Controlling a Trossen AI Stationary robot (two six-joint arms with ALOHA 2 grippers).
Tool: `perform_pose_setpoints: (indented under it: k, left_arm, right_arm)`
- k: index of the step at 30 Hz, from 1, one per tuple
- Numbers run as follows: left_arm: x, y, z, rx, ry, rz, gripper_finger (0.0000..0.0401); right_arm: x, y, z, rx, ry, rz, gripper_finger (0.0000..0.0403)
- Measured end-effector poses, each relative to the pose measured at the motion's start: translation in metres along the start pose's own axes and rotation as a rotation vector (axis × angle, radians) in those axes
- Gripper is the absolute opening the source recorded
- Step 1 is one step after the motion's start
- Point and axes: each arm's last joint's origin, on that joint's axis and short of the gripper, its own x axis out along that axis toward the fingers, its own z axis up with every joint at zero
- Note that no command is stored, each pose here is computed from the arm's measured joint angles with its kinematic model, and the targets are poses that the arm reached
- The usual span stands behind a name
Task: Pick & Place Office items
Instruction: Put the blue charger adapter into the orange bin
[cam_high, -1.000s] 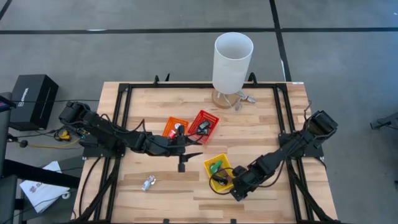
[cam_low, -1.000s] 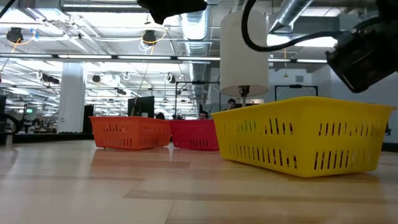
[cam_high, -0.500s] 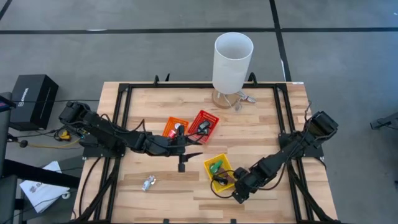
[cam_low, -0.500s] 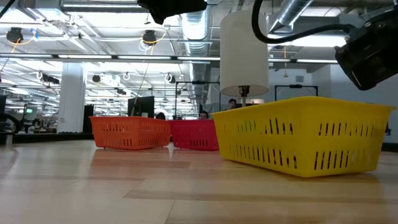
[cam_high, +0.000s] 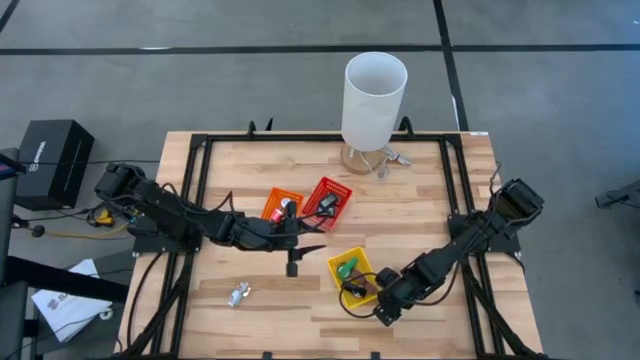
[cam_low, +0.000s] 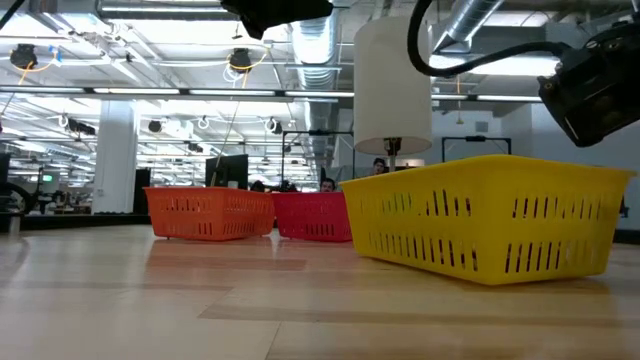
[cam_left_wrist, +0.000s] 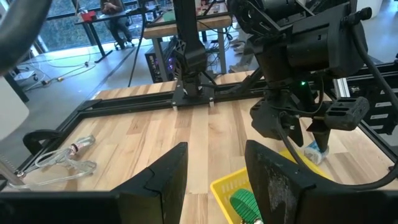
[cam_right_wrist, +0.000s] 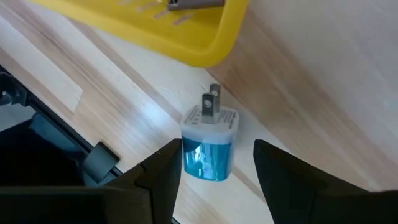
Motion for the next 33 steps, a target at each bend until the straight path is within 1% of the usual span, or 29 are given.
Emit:
perform_pose_setpoints:
  k: [2,5,8,11,16,20,26,30,33]
  left_arm:
    - [0.0,0.0,0.0,0.0,0.0,0.0,0.0154]
    - [0.0,0.0,0.0,-0.001,0.0,0.0,0.0154]
    - [0.0,0.0,0.0,-0.001,-0.001,0.0,0.0154]
    - [0.0,0.0,0.0,-0.003,-0.004,0.0,0.0154]
    - [0.0,0.0,0.0,-0.004,-0.004,0.0,0.0154]
    - [0.0,0.0,0.0,-0.003,-0.004,0.0,0.0154]
    - [0.0,0.0,0.0,-0.004,-0.004,0.0,0.0154]
    - [0.0,0.0,0.0,-0.004,-0.003,0.0,0.0154]
    - [0.0,0.0,0.0,-0.004,-0.003,0.0,0.0154]
  right_arm:
    - [0.0,0.0,0.0,-0.001,0.0,-0.001,0.0191]
    - [0.01,-0.001,0.0,-0.002,0.0,-0.018,0.0191]
    - [0.022,-0.001,0.002,-0.012,0.036,-0.029,0.0191]
    - [0.027,0.001,0.002,-0.037,0.048,-0.046,0.0191]
    - [0.026,0.003,0.002,-0.065,0.041,-0.059,0.0191]
    - [0.026,0.005,0.002,-0.111,0.041,-0.059,0.0191]
    - [0.025,0.004,0.005,-0.096,0.04,-0.064,0.0191]
    - [0.025,0.004,0.009,-0.121,0.04,-0.063,0.0191]
    - [0.024,0.004,0.01,-0.113,0.045,-0.064,0.0191]
